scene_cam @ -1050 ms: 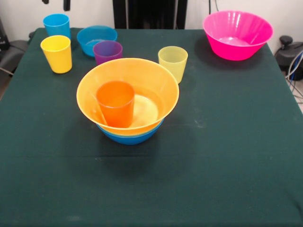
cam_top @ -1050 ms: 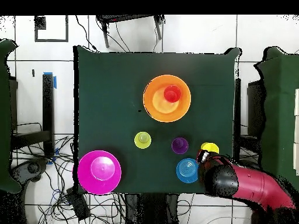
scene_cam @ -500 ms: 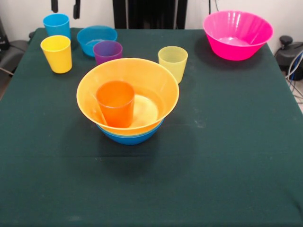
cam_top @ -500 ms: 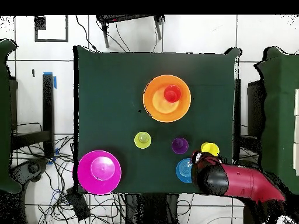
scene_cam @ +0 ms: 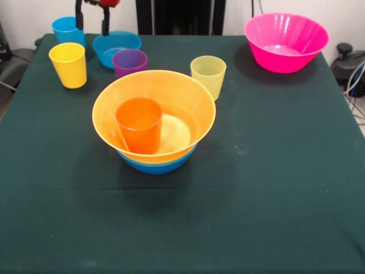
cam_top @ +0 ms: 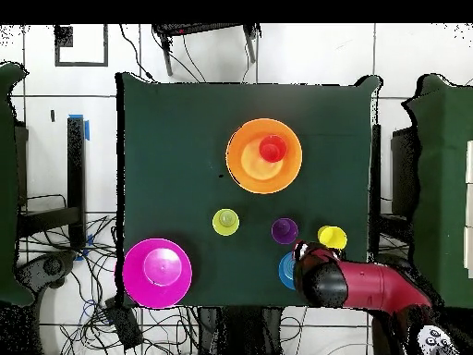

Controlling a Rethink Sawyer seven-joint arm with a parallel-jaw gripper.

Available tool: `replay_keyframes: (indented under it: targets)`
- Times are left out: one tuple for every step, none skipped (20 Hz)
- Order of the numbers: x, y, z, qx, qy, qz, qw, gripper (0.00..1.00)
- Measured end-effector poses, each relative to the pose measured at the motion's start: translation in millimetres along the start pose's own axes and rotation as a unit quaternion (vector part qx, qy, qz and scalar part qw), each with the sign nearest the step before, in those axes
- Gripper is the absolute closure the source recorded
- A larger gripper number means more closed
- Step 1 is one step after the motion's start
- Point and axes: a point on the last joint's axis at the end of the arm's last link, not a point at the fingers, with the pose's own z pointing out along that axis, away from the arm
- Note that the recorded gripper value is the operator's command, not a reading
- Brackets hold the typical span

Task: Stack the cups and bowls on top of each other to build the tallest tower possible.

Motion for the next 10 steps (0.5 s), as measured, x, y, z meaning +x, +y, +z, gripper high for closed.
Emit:
replay_keyframes:
  targets:
    - [1.9, 1.0, 3.6, -0.001, 0.000, 0.000, 1.0000, 0.00]
    - [2.7, 1.2, 4.9, -0.001, 0.000, -0.001, 1.0000, 0.00]
    - [7.6, 3.8, 10.9, 0.002, -0.001, -0.008, 1.0000, 0.00]
    - [10.7, 6.8, 13.4, 0.005, -0.002, -0.015, 0.9999, 0.00]
    - [12.0, 8.3, 14.1, 0.007, -0.002, -0.018, 0.9998, 0.00]
    - [13.2, 9.9, 14.6, 0.009, -0.002, -0.021, 0.9997, 0.00]
    - [14.5, 11.5, 15.1, 0.011, -0.002, -0.024, 0.9997, 0.00]
    - [18.3, 20.1, 16.7, 0.015, -0.004, -0.036, 0.9992, 0.00]
    - [19.1, 22.7, 17.0, 0.016, -0.005, -0.040, 0.9991, 0.00]
    - [19.7, 24.4, 17.3, 0.016, -0.005, -0.042, 0.9990, 0.00]
